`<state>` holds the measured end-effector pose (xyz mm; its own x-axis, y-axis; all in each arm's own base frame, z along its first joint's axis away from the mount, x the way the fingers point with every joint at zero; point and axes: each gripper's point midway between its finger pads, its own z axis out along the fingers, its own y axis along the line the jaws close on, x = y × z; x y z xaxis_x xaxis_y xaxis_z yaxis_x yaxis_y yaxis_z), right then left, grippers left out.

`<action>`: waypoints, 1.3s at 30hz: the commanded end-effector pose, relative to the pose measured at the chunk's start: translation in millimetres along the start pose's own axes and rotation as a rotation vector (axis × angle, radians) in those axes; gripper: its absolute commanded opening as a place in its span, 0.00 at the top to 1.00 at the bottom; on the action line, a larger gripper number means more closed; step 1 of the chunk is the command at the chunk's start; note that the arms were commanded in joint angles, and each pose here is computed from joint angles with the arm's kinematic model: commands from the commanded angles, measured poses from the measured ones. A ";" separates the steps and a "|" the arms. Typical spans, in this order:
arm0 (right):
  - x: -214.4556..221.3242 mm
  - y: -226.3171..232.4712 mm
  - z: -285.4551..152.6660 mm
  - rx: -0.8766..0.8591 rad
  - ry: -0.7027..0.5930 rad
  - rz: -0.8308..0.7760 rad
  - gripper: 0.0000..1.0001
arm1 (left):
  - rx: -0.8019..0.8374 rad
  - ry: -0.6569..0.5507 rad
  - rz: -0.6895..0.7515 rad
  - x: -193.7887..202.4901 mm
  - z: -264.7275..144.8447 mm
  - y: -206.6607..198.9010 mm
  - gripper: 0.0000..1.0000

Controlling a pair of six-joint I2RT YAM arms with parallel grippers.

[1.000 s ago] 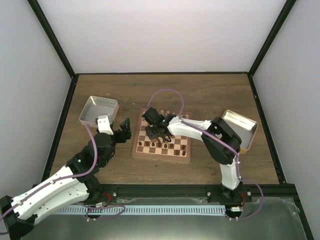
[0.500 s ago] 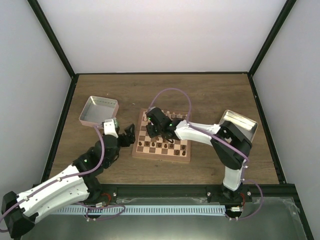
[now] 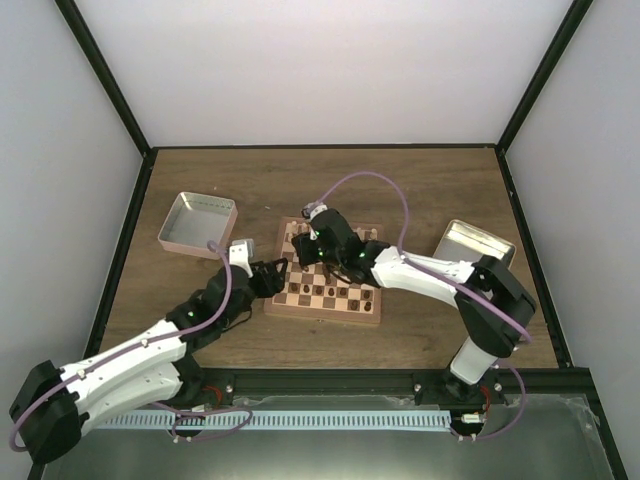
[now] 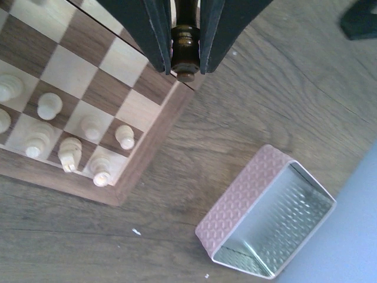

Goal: Set up the chess pieces on the board
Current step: Pick up the chess piece from the chessboard.

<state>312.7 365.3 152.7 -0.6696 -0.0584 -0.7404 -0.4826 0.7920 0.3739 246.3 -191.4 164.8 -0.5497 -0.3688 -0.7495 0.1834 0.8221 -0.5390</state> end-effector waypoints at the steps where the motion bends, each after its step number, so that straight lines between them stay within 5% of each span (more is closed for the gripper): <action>1: -22.2 15.2 -10.4 -0.091 -0.053 0.091 0.93 | 0.107 0.027 -0.044 3.6 6.1 -15.9 0.27; 12: -24.1 4.2 -17.9 -0.135 0.015 0.286 0.93 | 0.242 0.108 -0.025 15.5 26.2 -34.6 0.28; 25: -19.8 6.0 -18.5 -0.159 0.036 0.317 0.92 | 0.291 0.167 0.031 13.8 45.7 -48.6 0.25; 39: -22.3 5.4 -18.0 -0.153 0.031 0.364 0.92 | 0.254 0.242 0.097 23.2 52.3 -45.3 0.63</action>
<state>313.1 360.1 167.4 -0.8345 0.1587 -0.5277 -0.2935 0.6825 0.6693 264.3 -256.8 144.9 -0.7036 -0.1806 -0.6872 0.3964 0.7029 -0.5905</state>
